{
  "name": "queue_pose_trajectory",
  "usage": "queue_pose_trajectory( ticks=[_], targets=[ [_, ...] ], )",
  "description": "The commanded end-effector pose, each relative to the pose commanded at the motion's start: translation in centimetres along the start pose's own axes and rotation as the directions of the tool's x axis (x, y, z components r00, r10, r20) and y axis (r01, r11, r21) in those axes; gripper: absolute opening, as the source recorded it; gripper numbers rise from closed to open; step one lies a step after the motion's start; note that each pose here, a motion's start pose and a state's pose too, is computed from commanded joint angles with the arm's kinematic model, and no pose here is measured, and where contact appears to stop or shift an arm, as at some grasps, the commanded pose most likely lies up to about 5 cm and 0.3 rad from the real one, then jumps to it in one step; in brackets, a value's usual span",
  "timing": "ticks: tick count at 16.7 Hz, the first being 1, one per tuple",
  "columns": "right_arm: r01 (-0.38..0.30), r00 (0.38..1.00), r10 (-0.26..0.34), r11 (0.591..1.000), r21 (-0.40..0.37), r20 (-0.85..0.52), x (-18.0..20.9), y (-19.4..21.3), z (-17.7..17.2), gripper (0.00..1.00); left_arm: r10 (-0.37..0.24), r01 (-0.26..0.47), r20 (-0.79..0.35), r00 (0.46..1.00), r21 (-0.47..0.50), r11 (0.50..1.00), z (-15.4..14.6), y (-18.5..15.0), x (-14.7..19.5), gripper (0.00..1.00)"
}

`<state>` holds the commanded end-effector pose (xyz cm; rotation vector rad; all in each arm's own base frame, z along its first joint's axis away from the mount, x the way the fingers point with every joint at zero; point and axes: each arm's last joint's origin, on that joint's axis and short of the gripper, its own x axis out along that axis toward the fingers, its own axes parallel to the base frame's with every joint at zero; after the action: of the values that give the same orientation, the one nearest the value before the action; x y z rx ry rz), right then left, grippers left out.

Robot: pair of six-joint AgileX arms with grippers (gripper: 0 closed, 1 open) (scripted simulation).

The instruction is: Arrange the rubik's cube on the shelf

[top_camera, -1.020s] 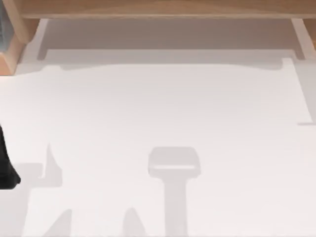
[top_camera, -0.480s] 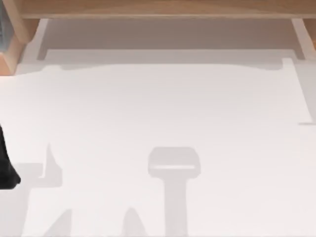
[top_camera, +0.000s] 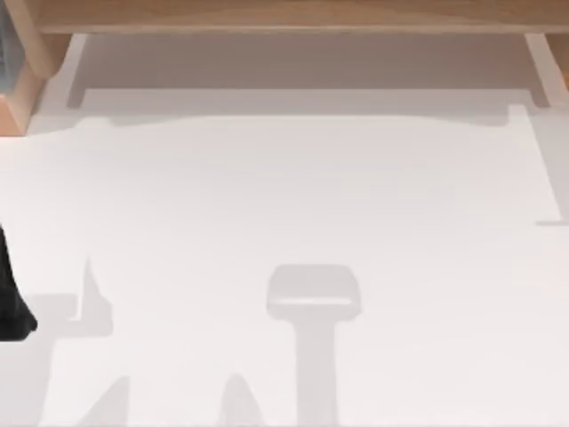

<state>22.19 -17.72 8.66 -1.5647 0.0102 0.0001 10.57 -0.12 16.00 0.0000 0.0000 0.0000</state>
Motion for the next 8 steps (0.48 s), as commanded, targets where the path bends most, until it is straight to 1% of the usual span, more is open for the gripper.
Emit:
queue_pose_trajectory(
  ticks=[5, 7, 8],
  targets=[
    [-0.004, 1.0, 0.004, 1.0, 0.007, 0.001, 0.2, 0.1, -0.1, 1.0, 0.0, 0.0, 0.0, 1.0, 0.0, 1.0, 0.0, 0.0, 0.0, 1.0],
    [-0.01, 1.0, 0.011, 0.999, 0.037, -0.026, 0.3, -0.1, -1.1, 1.0, 0.0, 0.0, 0.0, 1.0, 0.0, 1.0, 0.0, 0.0, 0.0, 1.0],
    [-0.016, 0.998, 0.02, 0.997, 0.069, -0.058, 0.5, -0.1, -2.1, 1.0, 0.0, 0.0, 0.0, 1.0, 0.0, 1.0, 0.0, 0.0, 0.0, 1.0]
  ],
)
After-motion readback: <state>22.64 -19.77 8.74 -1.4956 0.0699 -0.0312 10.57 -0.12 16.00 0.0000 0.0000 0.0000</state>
